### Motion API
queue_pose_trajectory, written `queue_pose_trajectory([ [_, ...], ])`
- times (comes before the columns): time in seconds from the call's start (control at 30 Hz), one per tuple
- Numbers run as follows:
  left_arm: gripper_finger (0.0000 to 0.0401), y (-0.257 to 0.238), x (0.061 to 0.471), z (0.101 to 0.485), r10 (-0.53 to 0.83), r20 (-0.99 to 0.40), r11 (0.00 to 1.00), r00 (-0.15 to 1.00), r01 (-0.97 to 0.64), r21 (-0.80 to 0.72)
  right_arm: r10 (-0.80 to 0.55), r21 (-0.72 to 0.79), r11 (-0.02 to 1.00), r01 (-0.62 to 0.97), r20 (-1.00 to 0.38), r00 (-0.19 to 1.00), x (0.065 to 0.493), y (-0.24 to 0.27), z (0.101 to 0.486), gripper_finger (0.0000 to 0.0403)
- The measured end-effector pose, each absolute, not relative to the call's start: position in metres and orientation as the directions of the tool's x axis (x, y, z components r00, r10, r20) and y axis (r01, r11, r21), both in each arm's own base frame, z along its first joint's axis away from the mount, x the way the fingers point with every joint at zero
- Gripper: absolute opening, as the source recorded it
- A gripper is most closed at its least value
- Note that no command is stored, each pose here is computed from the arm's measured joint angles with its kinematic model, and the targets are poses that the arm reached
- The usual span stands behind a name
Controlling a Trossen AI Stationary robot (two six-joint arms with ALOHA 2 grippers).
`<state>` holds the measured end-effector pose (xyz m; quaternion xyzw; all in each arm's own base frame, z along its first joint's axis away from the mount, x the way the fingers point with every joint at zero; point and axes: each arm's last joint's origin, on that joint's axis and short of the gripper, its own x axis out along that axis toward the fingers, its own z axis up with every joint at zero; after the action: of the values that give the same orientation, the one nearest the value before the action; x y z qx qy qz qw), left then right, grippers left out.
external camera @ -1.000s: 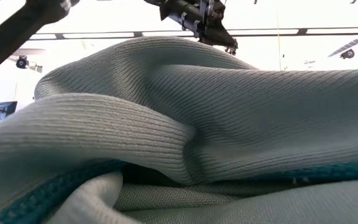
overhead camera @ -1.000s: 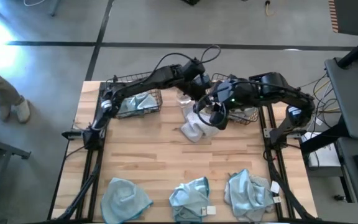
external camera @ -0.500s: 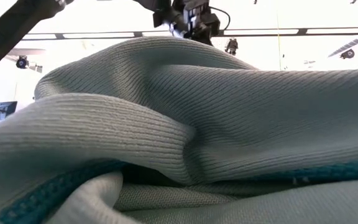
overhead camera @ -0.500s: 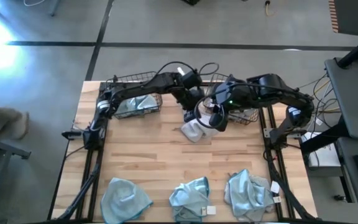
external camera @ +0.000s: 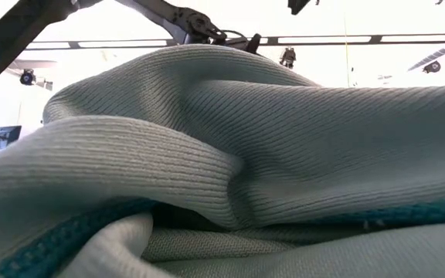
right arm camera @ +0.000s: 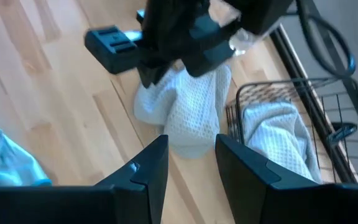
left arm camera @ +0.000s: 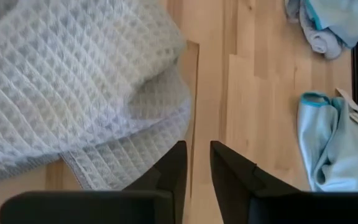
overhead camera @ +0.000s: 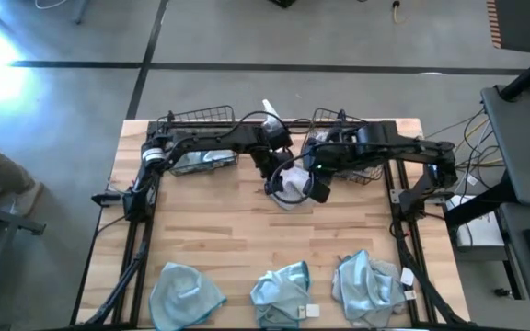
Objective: Sort microfiber towel by color & place in baskets
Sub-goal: Put the gray microfiber towel into the right black wire basket
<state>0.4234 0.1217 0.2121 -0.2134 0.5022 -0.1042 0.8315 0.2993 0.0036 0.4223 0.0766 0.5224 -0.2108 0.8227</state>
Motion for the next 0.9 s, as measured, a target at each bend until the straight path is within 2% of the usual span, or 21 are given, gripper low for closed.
queue_pose_trajectory([
  [0.33,0.0080,0.123,0.427,0.220,-0.379,-0.776,0.897,0.504,-0.007,-0.442,-0.264,-0.145,0.898,0.415,-0.933,0.247,0.305,0.004,0.390,0.0128],
  [0.77,0.0094,0.124,0.429,0.220,-0.373,-0.771,0.902,0.516,0.009,-0.431,-0.244,-0.139,0.894,0.425,-0.949,0.201,0.306,0.005,0.378,0.0128],
  [0.9,0.0103,0.128,0.434,0.222,-0.329,-0.756,0.925,0.566,0.032,-0.378,-0.244,-0.139,0.891,0.432,-0.949,0.198,0.305,0.005,0.377,0.0128],
])
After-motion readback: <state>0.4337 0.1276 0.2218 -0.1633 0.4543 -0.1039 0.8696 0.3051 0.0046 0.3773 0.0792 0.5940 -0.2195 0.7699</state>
